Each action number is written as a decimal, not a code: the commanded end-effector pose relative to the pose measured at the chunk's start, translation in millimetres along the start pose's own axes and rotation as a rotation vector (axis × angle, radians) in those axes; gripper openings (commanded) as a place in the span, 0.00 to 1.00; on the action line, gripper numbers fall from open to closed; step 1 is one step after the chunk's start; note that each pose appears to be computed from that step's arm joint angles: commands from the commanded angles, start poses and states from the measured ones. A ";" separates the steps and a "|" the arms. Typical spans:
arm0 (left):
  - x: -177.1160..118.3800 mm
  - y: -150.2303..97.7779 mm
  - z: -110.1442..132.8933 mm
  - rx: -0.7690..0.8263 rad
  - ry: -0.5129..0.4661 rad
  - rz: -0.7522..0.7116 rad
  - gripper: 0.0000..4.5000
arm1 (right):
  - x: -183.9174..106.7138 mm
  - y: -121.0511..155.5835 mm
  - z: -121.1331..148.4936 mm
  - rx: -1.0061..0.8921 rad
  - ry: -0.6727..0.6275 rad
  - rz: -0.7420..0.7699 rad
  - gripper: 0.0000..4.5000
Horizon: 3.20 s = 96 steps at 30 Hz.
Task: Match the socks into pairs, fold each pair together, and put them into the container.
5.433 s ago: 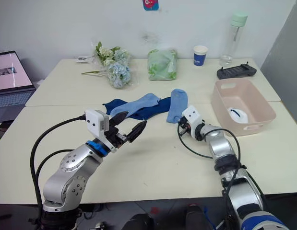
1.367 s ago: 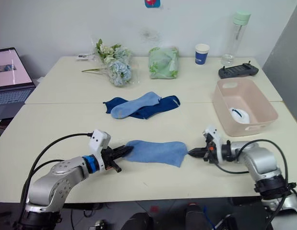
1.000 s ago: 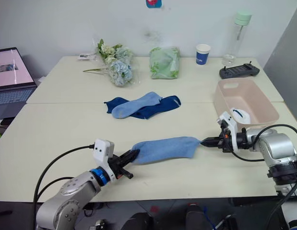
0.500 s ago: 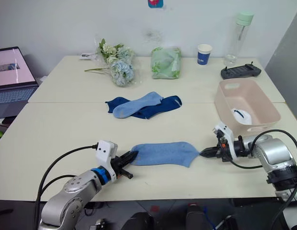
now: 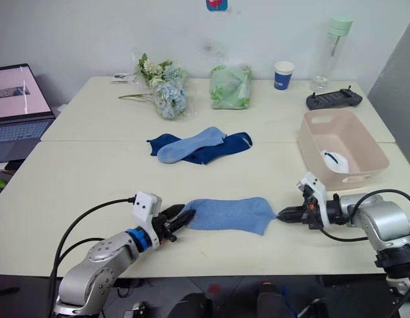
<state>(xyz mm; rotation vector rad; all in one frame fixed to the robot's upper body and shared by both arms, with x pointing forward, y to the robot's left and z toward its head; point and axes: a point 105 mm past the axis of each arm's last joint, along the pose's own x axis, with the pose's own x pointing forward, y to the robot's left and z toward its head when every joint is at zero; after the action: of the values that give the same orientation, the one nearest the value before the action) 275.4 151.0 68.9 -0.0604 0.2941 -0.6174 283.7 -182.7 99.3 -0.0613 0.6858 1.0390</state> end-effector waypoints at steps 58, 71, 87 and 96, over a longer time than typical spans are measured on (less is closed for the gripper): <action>9.3 -2.5 -18.8 1.033 0.111 -0.485 0.00 | 37.0 28.9 -4.8 -0.891 -0.020 0.089 0.42; 12.2 -0.8 -17.2 1.043 0.112 -0.489 0.00 | 47.6 34.0 -14.3 -0.777 0.025 0.142 0.42; 8.6 -2.2 -15.5 1.025 0.094 -0.487 0.00 | 41.1 36.2 7.1 -0.723 -0.081 0.148 0.01; -38.6 -50.1 40.6 0.652 -0.024 -0.648 0.00 | 3.6 93.3 36.4 -0.540 -0.111 0.358 0.01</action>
<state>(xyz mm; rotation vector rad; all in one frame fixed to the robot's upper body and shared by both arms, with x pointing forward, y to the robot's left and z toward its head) 239.7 136.7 95.7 0.6080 0.0468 -1.2977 239.5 -121.9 131.6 -0.4328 0.2975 1.4943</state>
